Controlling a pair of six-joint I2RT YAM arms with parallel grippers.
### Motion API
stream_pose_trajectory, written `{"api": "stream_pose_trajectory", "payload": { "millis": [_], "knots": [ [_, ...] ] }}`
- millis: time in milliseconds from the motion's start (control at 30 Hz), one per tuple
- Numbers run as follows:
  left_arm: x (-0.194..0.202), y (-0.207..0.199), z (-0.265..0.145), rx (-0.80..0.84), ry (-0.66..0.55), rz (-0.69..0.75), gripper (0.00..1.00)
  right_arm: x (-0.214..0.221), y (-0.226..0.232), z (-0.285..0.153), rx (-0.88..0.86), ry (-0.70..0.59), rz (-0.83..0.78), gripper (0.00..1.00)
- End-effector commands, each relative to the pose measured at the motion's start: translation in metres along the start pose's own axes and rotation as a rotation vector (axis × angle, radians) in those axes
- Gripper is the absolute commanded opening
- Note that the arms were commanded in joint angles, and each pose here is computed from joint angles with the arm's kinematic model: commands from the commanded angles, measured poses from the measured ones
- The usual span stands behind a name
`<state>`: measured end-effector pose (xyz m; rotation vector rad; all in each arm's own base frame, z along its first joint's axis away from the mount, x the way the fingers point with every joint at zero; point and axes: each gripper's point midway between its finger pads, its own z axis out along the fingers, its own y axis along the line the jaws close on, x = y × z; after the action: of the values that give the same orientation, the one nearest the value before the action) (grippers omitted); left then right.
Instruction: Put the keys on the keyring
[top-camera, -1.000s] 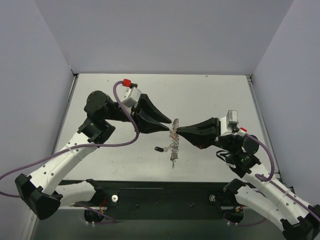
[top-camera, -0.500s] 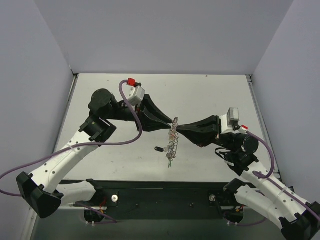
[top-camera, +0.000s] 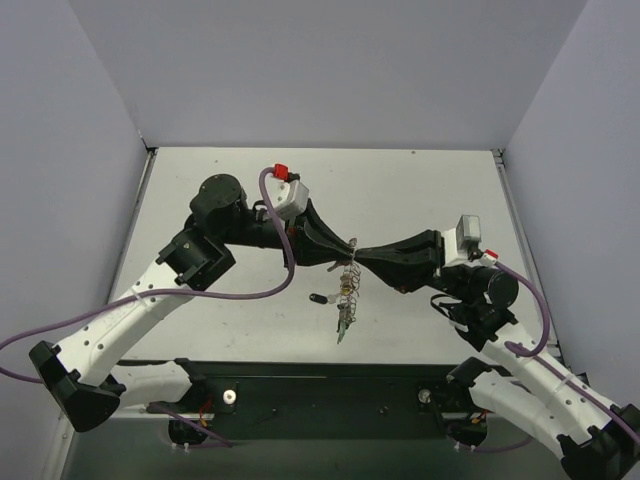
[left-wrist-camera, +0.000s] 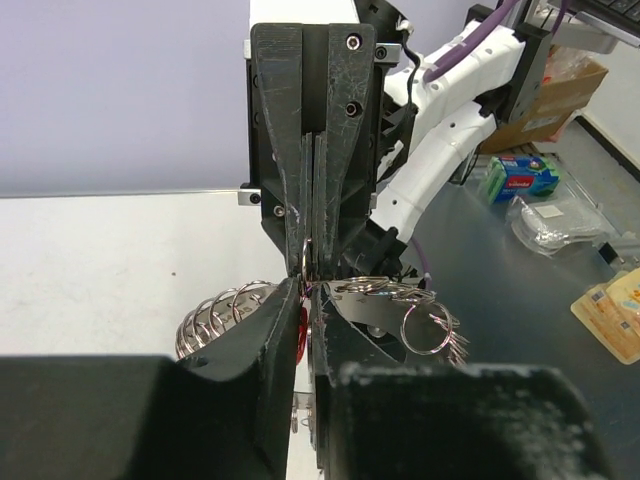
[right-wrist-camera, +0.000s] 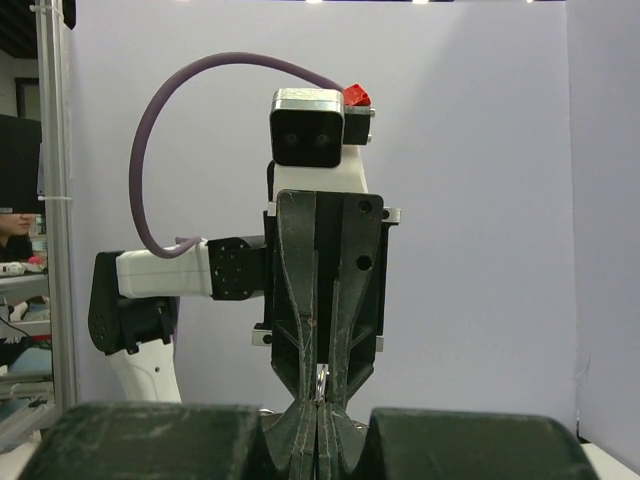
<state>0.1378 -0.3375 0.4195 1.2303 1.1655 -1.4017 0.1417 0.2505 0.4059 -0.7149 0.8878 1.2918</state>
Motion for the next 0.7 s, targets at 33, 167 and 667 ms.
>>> {"api": "stream_pose_trajectory", "payload": {
  "millis": [33, 167, 667],
  "knots": [
    [0.003, 0.004, 0.005, -0.038, 0.041, 0.024, 0.15, -0.038, 0.015, 0.002, -0.065, -0.129, -0.129, 0.00],
    [0.012, 0.005, 0.003, -0.054, 0.060, 0.014, 0.10, -0.038, 0.016, 0.003, -0.069, -0.130, -0.129, 0.00],
    [-0.006, -0.009, -0.010, -0.076, -0.018, 0.070, 0.44, -0.030, 0.019, 0.005, -0.107, -0.096, -0.098, 0.00]
  ]
}}
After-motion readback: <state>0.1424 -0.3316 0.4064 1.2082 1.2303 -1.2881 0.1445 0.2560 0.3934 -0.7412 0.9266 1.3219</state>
